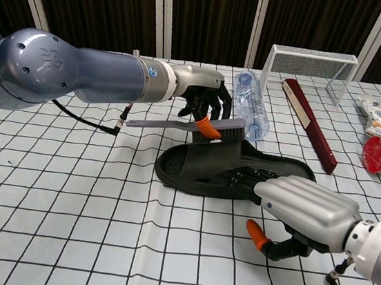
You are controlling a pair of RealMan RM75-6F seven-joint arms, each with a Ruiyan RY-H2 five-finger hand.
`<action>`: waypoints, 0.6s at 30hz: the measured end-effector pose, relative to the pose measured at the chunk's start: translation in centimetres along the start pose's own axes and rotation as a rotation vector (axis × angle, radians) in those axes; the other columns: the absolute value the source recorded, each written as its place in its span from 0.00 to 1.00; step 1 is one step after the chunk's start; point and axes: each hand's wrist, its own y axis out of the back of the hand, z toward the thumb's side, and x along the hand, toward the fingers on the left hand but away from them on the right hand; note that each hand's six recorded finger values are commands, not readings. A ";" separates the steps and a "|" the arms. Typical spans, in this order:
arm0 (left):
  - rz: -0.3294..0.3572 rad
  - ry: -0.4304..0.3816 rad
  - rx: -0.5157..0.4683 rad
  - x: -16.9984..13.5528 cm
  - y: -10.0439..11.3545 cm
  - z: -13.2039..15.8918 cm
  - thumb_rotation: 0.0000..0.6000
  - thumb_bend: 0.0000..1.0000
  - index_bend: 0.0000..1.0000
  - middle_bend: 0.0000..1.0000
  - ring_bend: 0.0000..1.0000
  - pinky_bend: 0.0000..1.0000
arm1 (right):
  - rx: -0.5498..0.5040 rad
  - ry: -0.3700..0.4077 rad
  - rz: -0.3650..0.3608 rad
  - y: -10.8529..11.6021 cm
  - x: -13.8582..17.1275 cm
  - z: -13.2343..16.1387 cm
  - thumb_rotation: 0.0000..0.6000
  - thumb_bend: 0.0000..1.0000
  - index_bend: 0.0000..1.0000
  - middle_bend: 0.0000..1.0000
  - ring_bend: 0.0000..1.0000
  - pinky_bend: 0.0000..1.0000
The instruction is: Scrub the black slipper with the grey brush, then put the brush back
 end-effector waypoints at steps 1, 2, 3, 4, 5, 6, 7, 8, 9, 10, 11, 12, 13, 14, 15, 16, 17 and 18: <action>0.001 0.000 0.000 0.0 0.0 0.0 1.00 0.75 0.78 0.74 0.56 0.75 | -0.003 0.003 0.002 -0.1 0.0 0.0 1.00 0.77 0.00 0.00 0.00 0.00; 0.003 -0.001 0.004 0.0 0.1 0.1 1.00 0.75 0.78 0.74 0.56 0.75 | -0.005 0.004 0.003 -0.2 -0.1 0.1 1.00 0.77 0.00 0.00 0.00 0.00; 0.008 -0.001 0.011 0.0 0.2 0.1 1.00 0.75 0.78 0.74 0.56 0.75 | -0.007 0.006 0.005 -0.3 -0.1 0.1 1.00 0.77 0.00 0.00 0.00 0.00; 0.013 -0.001 0.017 0.0 0.4 0.1 1.00 0.75 0.78 0.74 0.56 0.75 | -0.009 0.008 0.006 -0.4 -0.1 0.2 1.00 0.77 0.00 0.00 0.00 0.00; 0.018 -0.002 0.019 0.1 0.5 0.2 1.00 0.75 0.78 0.74 0.56 0.75 | -0.010 0.009 0.008 -0.5 -0.1 0.2 1.00 0.77 0.00 0.00 0.00 0.00; 0.019 -0.004 0.012 0.1 0.5 0.4 1.00 0.75 0.78 0.74 0.56 0.75 | -0.010 0.010 0.008 -0.6 -0.1 0.2 1.00 0.77 0.00 0.00 0.00 0.00; 0.018 -0.006 0.003 0.1 0.5 0.6 1.00 0.75 0.78 0.74 0.56 0.75 | -0.011 0.010 0.009 -0.6 -0.1 0.2 1.00 0.77 0.00 0.00 0.00 0.00; 0.016 -0.009 -0.009 0.1 0.6 0.7 1.00 0.75 0.78 0.74 0.56 0.75 | -0.011 0.009 0.010 -0.7 -0.2 0.2 1.00 0.77 0.00 0.00 0.00 0.00; 0.013 -0.013 -0.026 0.1 0.6 1.0 1.00 0.75 0.78 0.74 0.56 0.75 | -0.011 0.008 0.011 -0.7 -0.2 0.1 1.00 0.77 0.00 0.00 0.00 0.00; 0.012 -0.017 -0.037 0.1 0.6 1.2 1.00 0.75 0.78 0.74 0.56 0.75 | -0.013 0.007 0.012 -0.7 -0.2 0.1 1.00 0.77 0.00 0.00 0.00 0.00; 0.010 -0.021 -0.047 0.1 0.6 1.4 1.00 0.75 0.78 0.74 0.56 0.75 | -0.015 0.007 0.012 -0.7 -0.2 0.1 1.00 0.77 0.00 0.00 0.00 0.00; 0.009 -0.026 -0.059 0.1 0.7 1.6 1.00 0.75 0.78 0.74 0.56 0.75 | -0.017 0.007 0.011 -0.7 -0.2 0.1 1.00 0.77 0.00 0.00 0.00 0.00; 0.008 -0.029 -0.067 0.1 0.7 1.8 1.00 0.75 0.78 0.74 0.56 0.75 | -0.019 0.007 0.009 -0.7 -0.2 0.1 1.00 0.77 0.00 0.00 0.00 0.00; 0.007 -0.032 -0.075 0.1 0.7 1.9 1.00 0.75 0.78 0.74 0.56 0.75 | -0.020 0.007 0.007 -0.7 -0.2 0.1 1.00 0.77 0.00 0.00 0.00 0.00; 0.005 -0.036 -0.088 0.1 0.7 2.0 1.00 0.75 0.78 0.74 0.56 0.75 | -0.021 0.008 0.007 -0.7 -0.1 0.1 1.00 0.77 0.00 0.00 0.00 0.00; 0.004 -0.038 -0.097 0.2 0.7 2.1 1.00 0.75 0.78 0.74 0.56 0.75 | -0.023 0.010 0.008 -0.7 -0.1 0.2 1.00 0.77 0.00 0.00 0.00 0.00; 0.002 -0.040 -0.107 0.2 0.7 2.2 1.00 0.75 0.78 0.74 0.56 0.75 | -0.023 0.010 0.007 -0.7 -0.1 0.2 1.00 0.77 0.00 0.00 0.00 0.00; -0.003 -0.042 -0.122 0.3 0.6 2.3 1.00 0.75 0.78 0.74 0.56 0.75 | -0.025 0.011 0.007 -0.8 -0.1 0.2 1.00 0.77 0.00 0.00 0.00 0.00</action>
